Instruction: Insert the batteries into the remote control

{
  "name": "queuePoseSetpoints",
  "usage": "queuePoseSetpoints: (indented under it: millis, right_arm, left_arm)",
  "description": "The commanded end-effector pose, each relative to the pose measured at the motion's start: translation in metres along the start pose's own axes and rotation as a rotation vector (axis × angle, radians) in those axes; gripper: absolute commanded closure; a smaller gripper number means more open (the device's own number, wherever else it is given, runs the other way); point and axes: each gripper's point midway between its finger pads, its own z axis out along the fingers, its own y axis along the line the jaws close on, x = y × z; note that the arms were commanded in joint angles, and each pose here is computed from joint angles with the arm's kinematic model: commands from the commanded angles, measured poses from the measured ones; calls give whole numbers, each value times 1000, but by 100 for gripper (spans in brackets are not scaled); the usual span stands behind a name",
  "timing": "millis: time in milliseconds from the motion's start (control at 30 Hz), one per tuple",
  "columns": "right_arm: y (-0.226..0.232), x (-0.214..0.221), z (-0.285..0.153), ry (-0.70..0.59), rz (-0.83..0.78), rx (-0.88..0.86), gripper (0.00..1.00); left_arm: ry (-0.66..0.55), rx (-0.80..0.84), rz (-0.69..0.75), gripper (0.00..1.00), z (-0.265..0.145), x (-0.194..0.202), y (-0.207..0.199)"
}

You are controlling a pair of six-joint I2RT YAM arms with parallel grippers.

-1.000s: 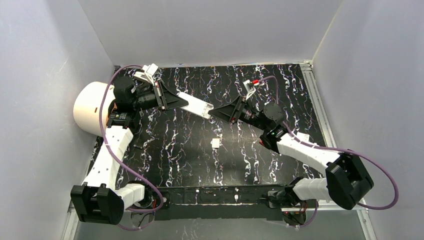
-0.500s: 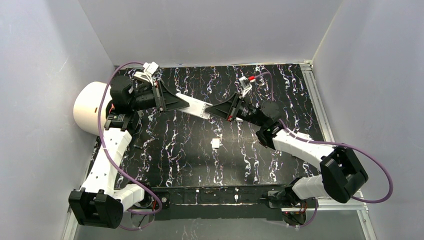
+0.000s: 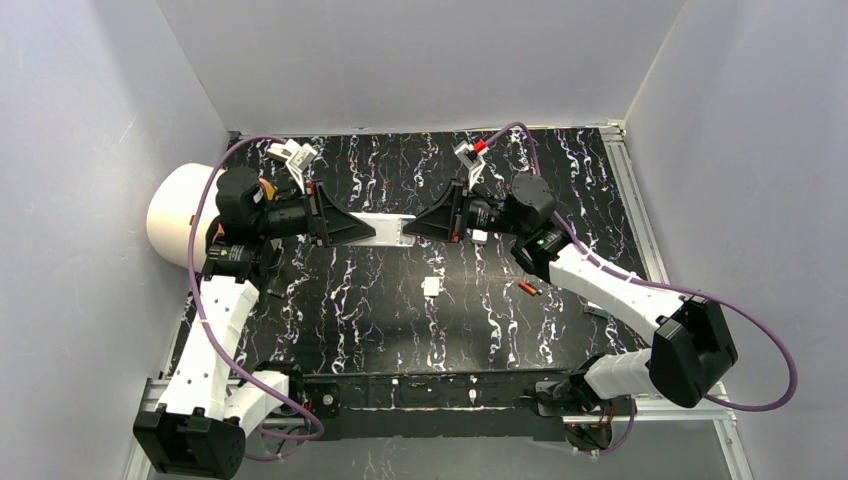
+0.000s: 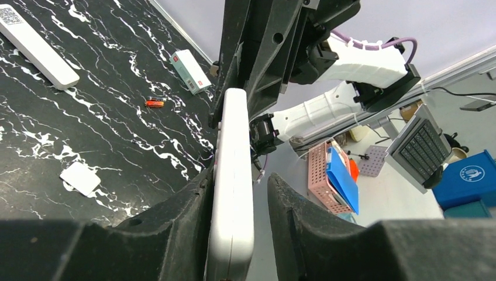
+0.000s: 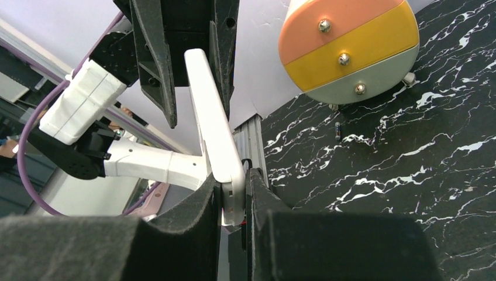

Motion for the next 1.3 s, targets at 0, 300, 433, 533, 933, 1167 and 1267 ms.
queuePoseSetpoints:
  millis: [0,300,433,533,933,1167,1267]
  right_arm:
    - [10,-10,0,13,-64,-8,96]
    - [6,-24,3,-71,0,32,99]
    - [4,-24,4,-88,50,28,99]
    - [-4,-21,2,-79,63,67,83]
    - [-141,26,-126,44,-62,967,29]
    - [-186,73,-224,361,-126,1458,51]
    - [-193,87,-250,390,-79,1567,52]
  left_arm:
    - [32,35,47,64,-2,11,-6]
    - [37,13,36,66,0,11,2]
    - [37,11,43,94,0,12,3]
    - [21,-21,61,100,0,8,6]
    - [-142,-663,-63,100,-27,-7,127]
    - [-101,-737,-110,100,-33,7,147]
    - [-98,-728,-114,100,-31,10,148]
